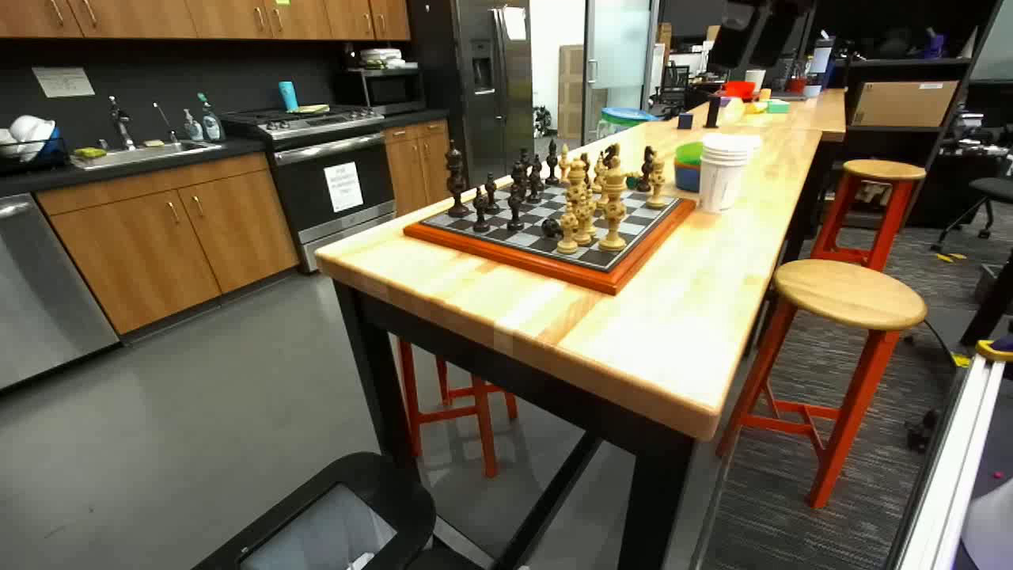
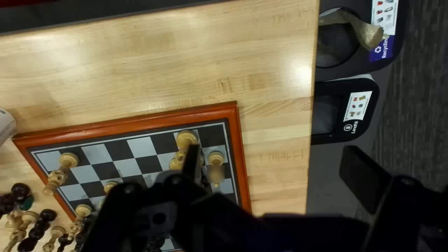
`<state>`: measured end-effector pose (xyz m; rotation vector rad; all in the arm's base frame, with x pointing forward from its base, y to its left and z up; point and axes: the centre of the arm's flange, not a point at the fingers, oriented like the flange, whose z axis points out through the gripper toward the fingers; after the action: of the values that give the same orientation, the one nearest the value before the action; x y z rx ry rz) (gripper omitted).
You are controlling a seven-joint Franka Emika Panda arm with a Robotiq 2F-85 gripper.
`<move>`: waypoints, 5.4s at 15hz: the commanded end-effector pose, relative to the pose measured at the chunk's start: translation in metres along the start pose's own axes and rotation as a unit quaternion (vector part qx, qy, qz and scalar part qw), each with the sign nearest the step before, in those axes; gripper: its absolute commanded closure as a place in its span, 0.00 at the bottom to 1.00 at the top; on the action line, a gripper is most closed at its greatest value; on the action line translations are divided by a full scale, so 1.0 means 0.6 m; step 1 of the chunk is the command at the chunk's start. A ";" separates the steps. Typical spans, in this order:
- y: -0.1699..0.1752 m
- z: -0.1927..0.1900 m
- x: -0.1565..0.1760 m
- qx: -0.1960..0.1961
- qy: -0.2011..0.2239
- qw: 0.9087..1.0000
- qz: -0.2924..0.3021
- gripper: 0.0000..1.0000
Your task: Move the chess piece to the left
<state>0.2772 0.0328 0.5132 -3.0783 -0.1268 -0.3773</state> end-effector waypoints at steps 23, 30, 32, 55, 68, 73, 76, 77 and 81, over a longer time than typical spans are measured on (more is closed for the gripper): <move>0.053 0.081 0.233 0.003 0.019 0.999 -0.048 0.00; 0.070 0.100 0.273 0.008 -0.009 0.998 -0.059 0.00; 0.084 0.110 0.308 0.014 -0.010 0.998 -0.064 0.00; 0.222 0.204 0.555 0.005 -0.014 1.000 -0.026 0.00; 0.278 0.266 0.613 -0.007 -0.010 1.000 -0.008 0.00; 0.299 0.277 0.633 0.002 -0.015 1.000 0.003 0.00; 0.327 0.292 0.657 0.000 -0.018 1.000 0.013 0.00; 0.334 0.297 0.664 0.001 -0.018 1.000 0.015 0.00; 0.357 0.321 0.693 -0.001 -0.019 1.000 0.022 0.00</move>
<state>0.7137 -0.1318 0.4211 -3.1041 -0.0868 -0.3227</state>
